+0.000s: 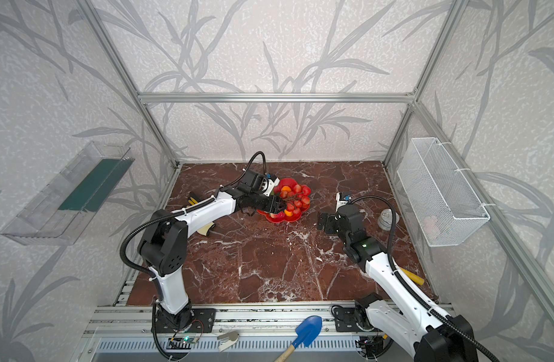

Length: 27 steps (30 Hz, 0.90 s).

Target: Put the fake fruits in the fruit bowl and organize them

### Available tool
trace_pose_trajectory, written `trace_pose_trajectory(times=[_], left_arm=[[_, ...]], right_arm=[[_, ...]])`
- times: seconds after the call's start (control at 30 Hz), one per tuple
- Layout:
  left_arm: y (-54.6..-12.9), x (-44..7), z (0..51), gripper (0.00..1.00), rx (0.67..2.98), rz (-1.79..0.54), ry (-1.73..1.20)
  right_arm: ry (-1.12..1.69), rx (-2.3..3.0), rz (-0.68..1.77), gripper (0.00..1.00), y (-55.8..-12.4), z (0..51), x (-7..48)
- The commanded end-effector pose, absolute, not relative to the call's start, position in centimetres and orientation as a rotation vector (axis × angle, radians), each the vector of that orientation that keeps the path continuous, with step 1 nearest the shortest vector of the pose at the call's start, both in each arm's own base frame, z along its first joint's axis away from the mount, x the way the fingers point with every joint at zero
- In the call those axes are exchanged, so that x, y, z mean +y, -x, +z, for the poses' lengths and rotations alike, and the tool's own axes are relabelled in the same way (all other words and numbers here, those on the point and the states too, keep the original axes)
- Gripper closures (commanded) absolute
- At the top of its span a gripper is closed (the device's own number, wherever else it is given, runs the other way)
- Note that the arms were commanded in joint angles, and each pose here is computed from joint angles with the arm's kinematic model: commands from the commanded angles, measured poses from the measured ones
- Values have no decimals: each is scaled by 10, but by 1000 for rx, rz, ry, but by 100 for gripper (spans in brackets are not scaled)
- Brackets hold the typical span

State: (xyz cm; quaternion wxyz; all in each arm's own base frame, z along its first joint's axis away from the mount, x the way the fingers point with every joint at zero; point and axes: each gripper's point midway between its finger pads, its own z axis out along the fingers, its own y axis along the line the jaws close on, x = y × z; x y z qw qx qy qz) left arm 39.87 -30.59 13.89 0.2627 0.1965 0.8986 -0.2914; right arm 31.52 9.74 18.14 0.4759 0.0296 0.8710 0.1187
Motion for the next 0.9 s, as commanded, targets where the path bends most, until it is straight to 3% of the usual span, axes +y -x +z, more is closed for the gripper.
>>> trace_pose_trajectory(times=[0.0, 0.27, 0.37, 0.53, 0.6, 0.7, 0.87], left_arm=[[-407, -293, 174, 22, 2330, -741, -491], [-408, -246, 227, 21, 2151, -632, -348], [-398, -201, 249, 19, 2033, -453, -263], [-361, -91, 265, 7, 1736, -55, 37], [-339, -51, 253, 1, 1607, 64, 122], [-318, -1, 221, 0, 1621, 248, 246], [-330, 19, 170, 0, 1723, 362, 265]], right_arm=[[-63, 2118, 286, 1, -317, 184, 96], [-62, 2129, 270, 1, -318, 182, 94], [-27, 2140, 235, 1, -319, 180, 92], [40, 2091, 142, 1, -324, 181, 85], [74, 2044, 74, 1, -327, 182, 79], [126, 1980, -38, 1, -331, 180, 68], [74, 1963, -137, 1, -343, 159, 45]])
